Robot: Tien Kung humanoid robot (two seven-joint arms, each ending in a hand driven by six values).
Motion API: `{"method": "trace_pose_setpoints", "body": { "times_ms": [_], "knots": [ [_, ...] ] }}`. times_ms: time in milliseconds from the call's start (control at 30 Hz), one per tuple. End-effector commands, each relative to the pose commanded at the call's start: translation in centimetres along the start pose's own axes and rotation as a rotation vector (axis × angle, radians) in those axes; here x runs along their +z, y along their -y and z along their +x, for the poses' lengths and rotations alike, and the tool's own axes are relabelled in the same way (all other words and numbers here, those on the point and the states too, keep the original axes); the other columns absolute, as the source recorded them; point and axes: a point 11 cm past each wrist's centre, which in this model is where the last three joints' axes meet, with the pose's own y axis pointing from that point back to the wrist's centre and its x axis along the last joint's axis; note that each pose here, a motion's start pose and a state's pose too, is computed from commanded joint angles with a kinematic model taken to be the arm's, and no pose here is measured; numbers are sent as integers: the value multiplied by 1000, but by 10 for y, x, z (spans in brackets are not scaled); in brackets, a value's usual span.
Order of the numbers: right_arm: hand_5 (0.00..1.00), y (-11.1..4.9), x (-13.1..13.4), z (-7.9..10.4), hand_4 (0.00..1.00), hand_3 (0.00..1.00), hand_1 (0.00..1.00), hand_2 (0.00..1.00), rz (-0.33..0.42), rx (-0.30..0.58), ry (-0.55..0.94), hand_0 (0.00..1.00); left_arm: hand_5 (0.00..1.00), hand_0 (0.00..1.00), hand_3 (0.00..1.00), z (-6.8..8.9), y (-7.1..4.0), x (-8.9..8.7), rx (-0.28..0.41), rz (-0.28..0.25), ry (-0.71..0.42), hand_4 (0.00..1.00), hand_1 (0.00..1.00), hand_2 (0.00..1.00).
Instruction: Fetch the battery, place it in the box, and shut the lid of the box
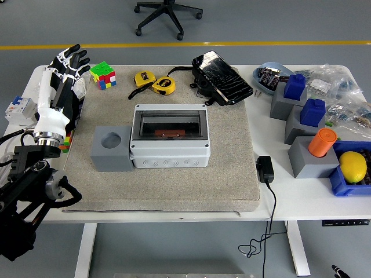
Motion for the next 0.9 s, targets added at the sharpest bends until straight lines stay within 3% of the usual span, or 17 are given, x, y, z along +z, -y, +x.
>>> {"method": "trace_pose_setpoints", "body": {
  "times_ms": [900],
  "knots": [
    [385,0,2,1,856,541,648,645,-9,-4,15,591,664,705,733,0,-2,-1,2,2,4,998,708,720]
  ]
}}
